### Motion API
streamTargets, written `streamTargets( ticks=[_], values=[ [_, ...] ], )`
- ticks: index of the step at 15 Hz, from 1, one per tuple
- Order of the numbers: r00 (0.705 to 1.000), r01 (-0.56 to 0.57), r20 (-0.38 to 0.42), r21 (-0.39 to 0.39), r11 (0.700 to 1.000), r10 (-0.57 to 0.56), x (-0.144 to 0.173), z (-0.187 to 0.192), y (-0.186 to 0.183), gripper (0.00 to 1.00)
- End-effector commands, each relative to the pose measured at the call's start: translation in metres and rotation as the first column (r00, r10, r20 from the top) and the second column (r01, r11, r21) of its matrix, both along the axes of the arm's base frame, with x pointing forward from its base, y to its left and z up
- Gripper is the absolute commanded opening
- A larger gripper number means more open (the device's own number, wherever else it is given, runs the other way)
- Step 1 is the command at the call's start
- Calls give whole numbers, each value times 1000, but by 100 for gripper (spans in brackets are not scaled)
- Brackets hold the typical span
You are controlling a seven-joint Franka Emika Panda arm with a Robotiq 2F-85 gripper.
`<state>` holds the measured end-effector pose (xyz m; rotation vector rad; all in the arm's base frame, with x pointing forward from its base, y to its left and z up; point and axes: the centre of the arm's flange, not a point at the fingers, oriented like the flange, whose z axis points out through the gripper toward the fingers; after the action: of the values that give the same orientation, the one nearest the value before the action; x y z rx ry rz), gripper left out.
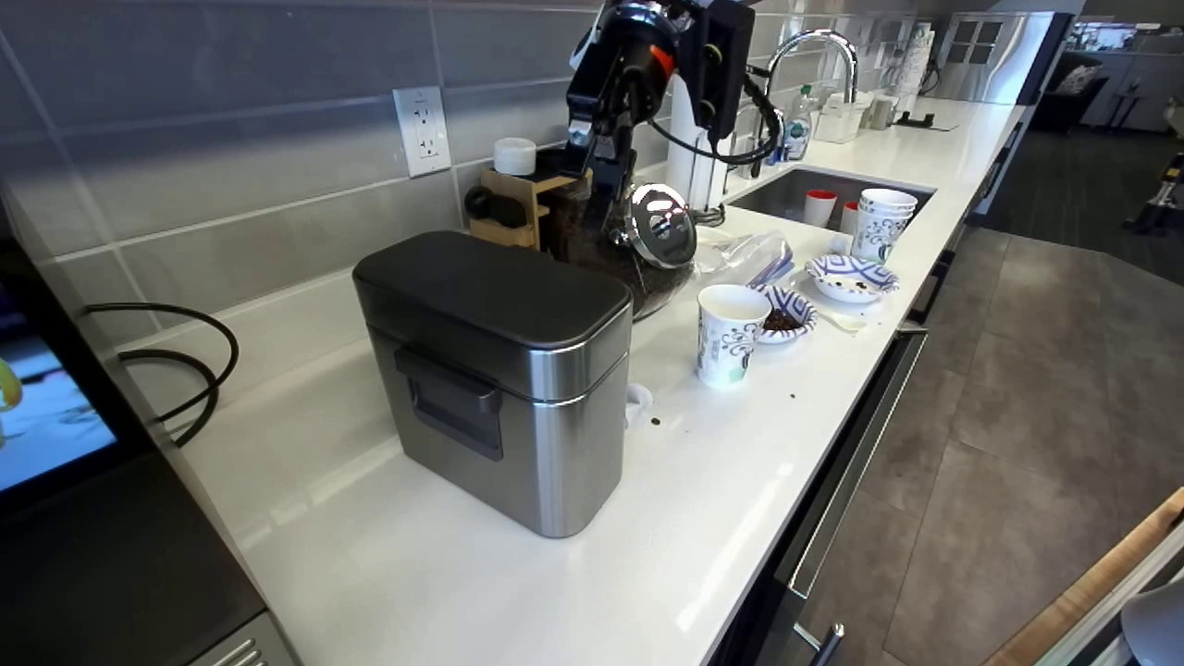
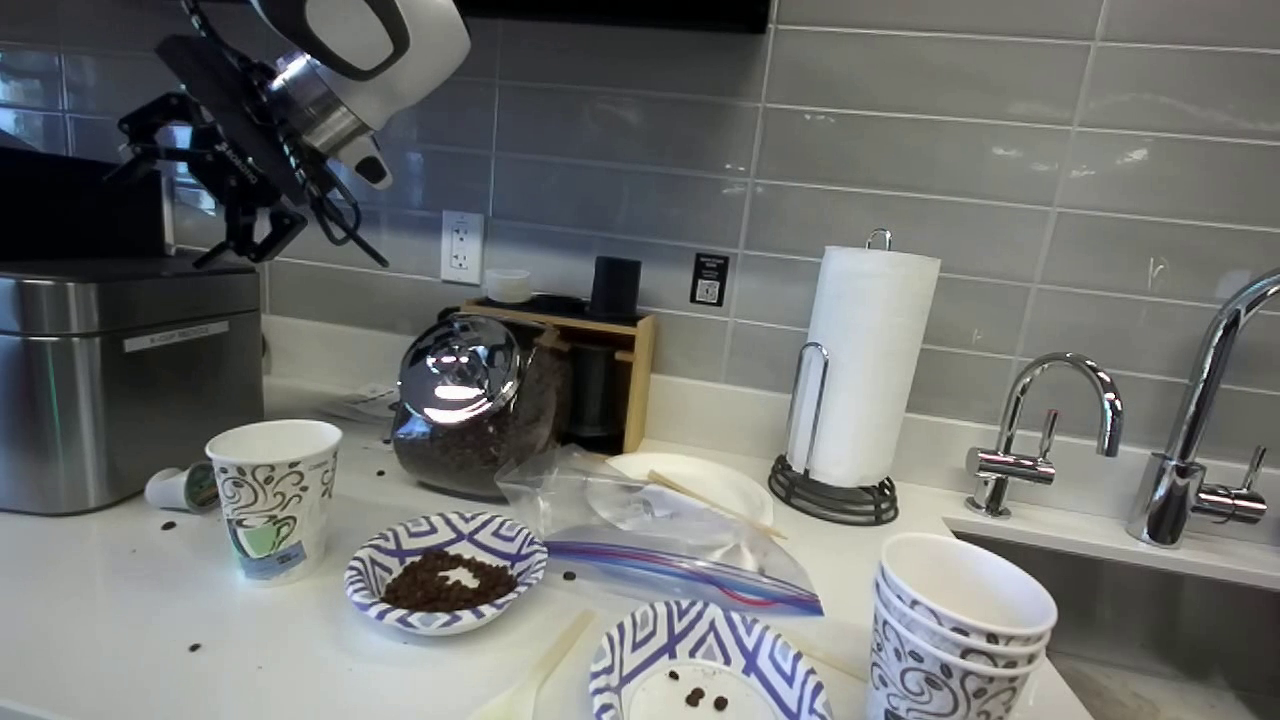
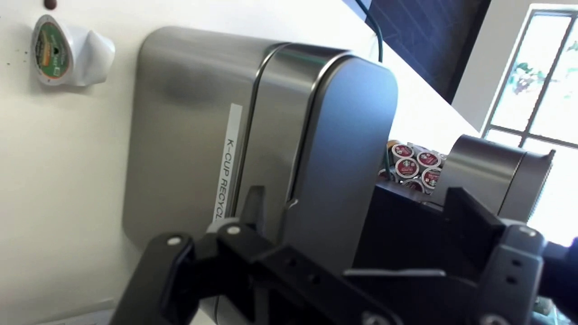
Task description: Open the lid on the bin and put a k-cup into it then close it
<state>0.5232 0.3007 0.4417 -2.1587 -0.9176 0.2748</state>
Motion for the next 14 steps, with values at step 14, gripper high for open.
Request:
streamTargets(
  ticks=[14],
  values=[
    [980,180,-99,54,982,-174,9,-35,21,100]
  ],
)
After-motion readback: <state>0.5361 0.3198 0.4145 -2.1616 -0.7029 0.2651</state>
